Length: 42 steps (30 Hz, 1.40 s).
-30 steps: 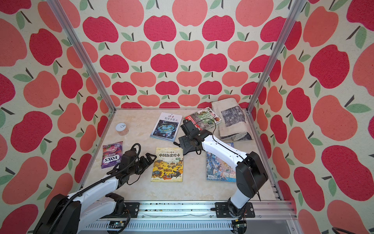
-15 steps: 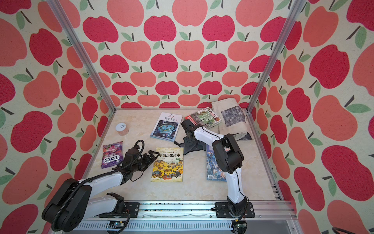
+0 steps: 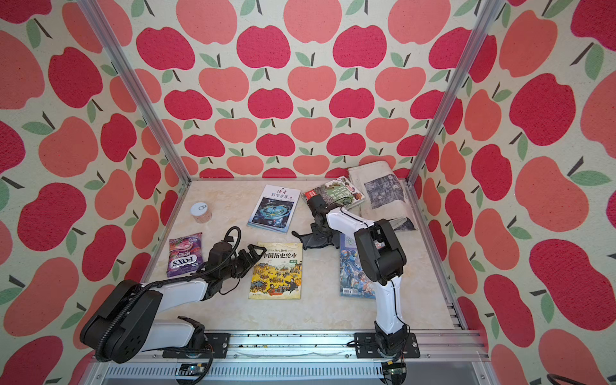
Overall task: Wipe the cover of the book
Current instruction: Move the book to the center of the board, then adjust the book at the center of the board.
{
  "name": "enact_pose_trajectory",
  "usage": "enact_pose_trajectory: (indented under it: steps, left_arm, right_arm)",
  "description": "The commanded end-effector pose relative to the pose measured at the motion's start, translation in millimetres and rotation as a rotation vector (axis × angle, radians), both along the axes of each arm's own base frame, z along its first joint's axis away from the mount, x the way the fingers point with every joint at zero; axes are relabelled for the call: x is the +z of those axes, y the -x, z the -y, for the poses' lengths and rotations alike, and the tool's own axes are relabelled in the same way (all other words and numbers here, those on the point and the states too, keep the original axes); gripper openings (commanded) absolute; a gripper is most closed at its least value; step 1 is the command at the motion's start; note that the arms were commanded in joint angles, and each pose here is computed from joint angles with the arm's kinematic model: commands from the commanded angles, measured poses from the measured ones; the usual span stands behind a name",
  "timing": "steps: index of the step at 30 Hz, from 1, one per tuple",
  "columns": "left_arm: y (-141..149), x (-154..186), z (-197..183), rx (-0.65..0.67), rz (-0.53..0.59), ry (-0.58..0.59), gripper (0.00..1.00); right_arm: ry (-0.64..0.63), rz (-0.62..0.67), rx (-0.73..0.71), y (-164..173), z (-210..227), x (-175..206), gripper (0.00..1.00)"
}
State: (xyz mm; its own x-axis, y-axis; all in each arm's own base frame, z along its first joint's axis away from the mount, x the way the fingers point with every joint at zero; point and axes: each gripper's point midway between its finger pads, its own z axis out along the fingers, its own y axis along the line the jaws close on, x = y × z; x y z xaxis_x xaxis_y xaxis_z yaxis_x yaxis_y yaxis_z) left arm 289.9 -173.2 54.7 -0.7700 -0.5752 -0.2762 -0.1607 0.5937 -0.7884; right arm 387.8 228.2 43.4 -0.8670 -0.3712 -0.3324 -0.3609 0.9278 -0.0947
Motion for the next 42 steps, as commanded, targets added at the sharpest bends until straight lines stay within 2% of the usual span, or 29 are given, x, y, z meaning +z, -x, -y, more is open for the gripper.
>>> enact_pose_trajectory:
  steps: [1, 7, 10, 14, 20, 23, 28, 33, 37, 42]
  left_arm:
    - [10.5, -16.2, 6.9, -0.013, -0.088, -0.018, 0.99]
    - [10.4, -14.0, 27.5, -0.024, -0.078, 0.013, 0.99]
    - [11.2, -14.4, 37.1, -0.039, -0.083, 0.036, 0.99]
    - [14.8, -13.9, 39.3, -0.042, -0.087, 0.051, 0.99]
    - [20.8, -4.2, 33.2, -0.034, -0.071, 0.034, 0.99]
    - [26.1, -0.7, 33.8, -0.038, -0.067, 0.023, 0.99]
    - [32.8, 2.9, 38.9, -0.044, -0.06, 0.028, 0.99]
    - [42.7, 3.1, 25.2, -0.006, -0.053, 0.019, 0.99]
    - [44.2, 18.7, 0.6, 0.047, -0.003, -0.046, 0.99]
    - [32.3, 34.9, -46.6, 0.164, 0.063, -0.096, 0.99]
  right_arm:
    - [-0.073, 0.038, 0.017, 12.1, -1.9, 51.0, 0.0]
    - [-0.189, 0.149, 0.078, 48.2, -16.9, 109.7, 0.0]
    - [-0.235, 0.145, 0.115, 74.0, -26.8, 116.6, 0.0]
    - [-0.314, 0.052, 0.164, 112.3, -48.5, 96.4, 0.0]
    - [-0.233, -0.078, 0.24, 153.2, -76.3, 31.4, 0.0]
    - [-0.226, -0.133, 0.248, 156.6, -95.4, 4.7, 0.0]
    - [-0.281, -0.214, 0.267, 148.9, -147.3, -24.7, 0.0]
    - [-0.37, -0.259, 0.262, 138.4, -186.6, -30.8, 0.0]
    - [-0.351, -0.26, 0.245, 137.4, -175.4, -32.7, 0.0]
    - [-0.317, -0.277, 0.205, 147.0, -136.0, -36.3, 0.0]
